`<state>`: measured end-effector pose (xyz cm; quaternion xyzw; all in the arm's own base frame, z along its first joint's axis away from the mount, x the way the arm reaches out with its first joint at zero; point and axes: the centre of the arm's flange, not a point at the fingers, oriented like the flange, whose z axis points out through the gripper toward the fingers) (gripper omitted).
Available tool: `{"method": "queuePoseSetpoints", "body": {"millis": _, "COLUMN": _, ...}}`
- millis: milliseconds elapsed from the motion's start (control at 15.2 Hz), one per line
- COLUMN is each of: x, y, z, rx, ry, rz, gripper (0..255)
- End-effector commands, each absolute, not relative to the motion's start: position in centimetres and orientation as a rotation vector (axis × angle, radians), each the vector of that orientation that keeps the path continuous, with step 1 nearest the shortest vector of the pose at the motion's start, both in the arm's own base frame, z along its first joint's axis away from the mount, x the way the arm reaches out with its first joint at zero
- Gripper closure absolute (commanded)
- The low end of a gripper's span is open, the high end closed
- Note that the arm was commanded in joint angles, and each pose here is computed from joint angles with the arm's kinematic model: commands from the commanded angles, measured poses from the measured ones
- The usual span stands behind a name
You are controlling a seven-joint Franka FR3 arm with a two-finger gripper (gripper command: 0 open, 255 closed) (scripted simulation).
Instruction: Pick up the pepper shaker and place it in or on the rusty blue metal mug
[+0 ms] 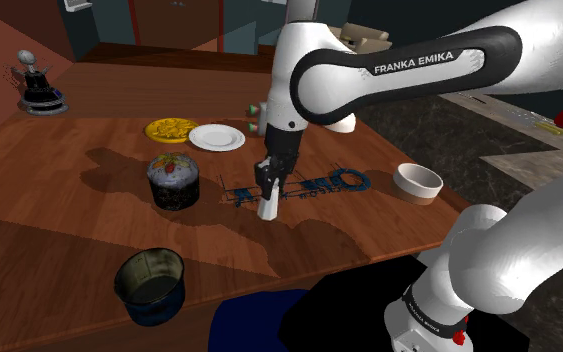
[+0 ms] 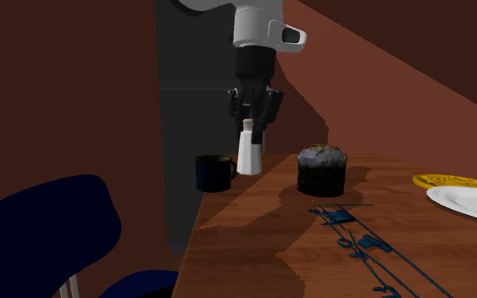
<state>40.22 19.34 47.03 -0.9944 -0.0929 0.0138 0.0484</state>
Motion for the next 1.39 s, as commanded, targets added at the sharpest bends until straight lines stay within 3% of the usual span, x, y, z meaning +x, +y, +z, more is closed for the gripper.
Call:
{"method": "queuePoseSetpoints", "body": {"millis": 0, "x": 40.3, "y": 19.3, "z": 48.1, "rx": -3.031, "ry": -0.283, "rz": 0.043, "gripper": 255}}
{"method": "queuePoseSetpoints", "body": {"millis": 528, "x": 40.3, "y": 19.2, "z": 52.1, "rx": -3.031, "ry": -0.283, "rz": 0.043, "gripper": 255}}
{"method": "queuePoseSetpoints", "body": {"millis": 1320, "x": 42.3, "y": 34.9, "z": 53.5, "rx": -3.031, "ry": -0.283, "rz": 0.043, "gripper": 255}}
